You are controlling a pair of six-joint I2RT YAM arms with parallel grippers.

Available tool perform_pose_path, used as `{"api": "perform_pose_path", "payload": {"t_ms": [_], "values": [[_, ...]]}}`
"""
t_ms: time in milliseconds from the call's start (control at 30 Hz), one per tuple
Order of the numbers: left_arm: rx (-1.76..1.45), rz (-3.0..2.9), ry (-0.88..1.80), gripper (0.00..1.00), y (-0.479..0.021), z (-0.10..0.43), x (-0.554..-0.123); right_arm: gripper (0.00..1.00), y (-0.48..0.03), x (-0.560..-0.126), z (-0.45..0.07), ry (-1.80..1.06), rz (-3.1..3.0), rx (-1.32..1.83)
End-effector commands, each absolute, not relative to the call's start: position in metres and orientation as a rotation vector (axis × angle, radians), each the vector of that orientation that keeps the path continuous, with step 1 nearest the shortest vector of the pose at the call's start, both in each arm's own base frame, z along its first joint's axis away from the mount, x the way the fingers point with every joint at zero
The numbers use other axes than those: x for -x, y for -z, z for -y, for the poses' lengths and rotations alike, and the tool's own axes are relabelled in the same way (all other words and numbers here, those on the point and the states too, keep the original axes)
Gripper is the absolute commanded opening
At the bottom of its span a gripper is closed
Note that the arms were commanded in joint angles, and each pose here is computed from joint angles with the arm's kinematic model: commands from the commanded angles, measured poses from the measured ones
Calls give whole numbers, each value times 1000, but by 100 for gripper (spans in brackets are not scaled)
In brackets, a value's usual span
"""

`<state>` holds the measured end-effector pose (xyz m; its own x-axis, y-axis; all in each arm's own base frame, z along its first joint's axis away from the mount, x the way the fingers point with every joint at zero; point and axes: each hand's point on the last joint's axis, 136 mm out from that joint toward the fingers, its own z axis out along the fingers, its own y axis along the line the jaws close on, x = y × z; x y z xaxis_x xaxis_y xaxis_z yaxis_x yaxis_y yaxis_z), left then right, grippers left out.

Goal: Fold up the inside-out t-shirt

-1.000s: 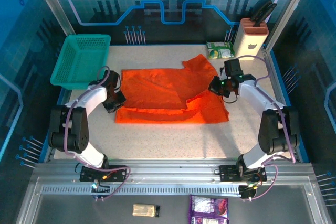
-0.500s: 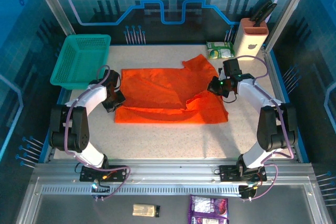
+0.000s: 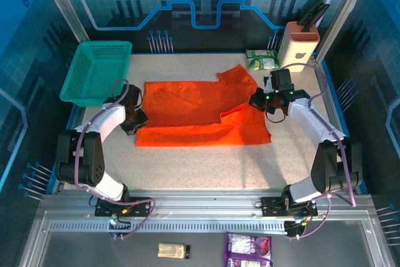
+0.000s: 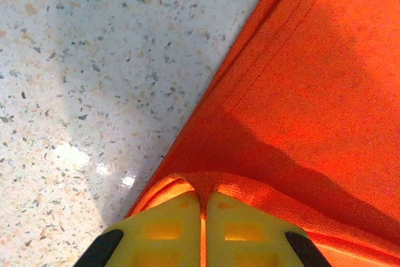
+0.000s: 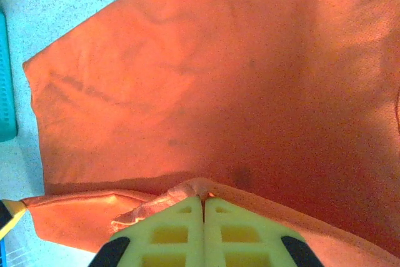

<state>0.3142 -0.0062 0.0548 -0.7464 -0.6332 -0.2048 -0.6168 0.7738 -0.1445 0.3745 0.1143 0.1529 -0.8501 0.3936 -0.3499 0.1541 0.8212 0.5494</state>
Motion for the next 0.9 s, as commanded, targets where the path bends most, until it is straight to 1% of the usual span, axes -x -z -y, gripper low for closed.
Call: {"api": "perform_pose_path", "payload": {"t_ms": [0, 100, 133, 167, 200, 233, 267, 300, 400, 533, 667, 700, 767, 867], "values": [[1007, -2705, 94, 9, -57, 2, -310, 0, -147, -378, -108, -697, -2544, -429], [1000, -2696, 96, 12, -60, 1, -314, 0, -139, -385, -112, -717, -2560, -431], [998, -2692, 93, 16, -62, 1, -316, 0, -138, -388, -114, -728, -2559, -430], [994, -2688, 94, 22, -64, 1, -318, 1, -138, -391, -116, -746, -2555, -423], [990, -2684, 95, 27, -67, 1, -319, 13, -137, -394, -119, -756, -2562, -417], [983, -2677, 99, 29, -70, 1, -321, 21, -137, -394, -119, -754, -2572, -412], [980, -2669, 99, 32, -74, 0, -322, 27, -137, -394, -119, -748, -2580, -406], [975, -2664, 99, 33, -77, 0, -322, 31, -138, -394, -118, -737, -2585, -400], [953, -2647, 134, 34, -87, 3, -325, 37, -141, -387, -113, -707, -2592, -388], [904, -2646, 234, 35, -95, 18, -329, 40, -140, -374, -105, -669, -2610, -379], [817, -2699, 336, 34, -94, 49, -331, 43, -125, -354, -105, -695, -2675, -348], [798, -2717, 364, 33, -91, 58, -331, 48, -118, -348, -107, -710, -2703, -340], [785, -2743, 422, 32, -82, 74, -329, 53, -107, -338, -113, -768, -2734, -327], [810, -2779, 469, 30, -60, 84, -323, 64, -86, -325, -111, -818, -2765, -382]]}}
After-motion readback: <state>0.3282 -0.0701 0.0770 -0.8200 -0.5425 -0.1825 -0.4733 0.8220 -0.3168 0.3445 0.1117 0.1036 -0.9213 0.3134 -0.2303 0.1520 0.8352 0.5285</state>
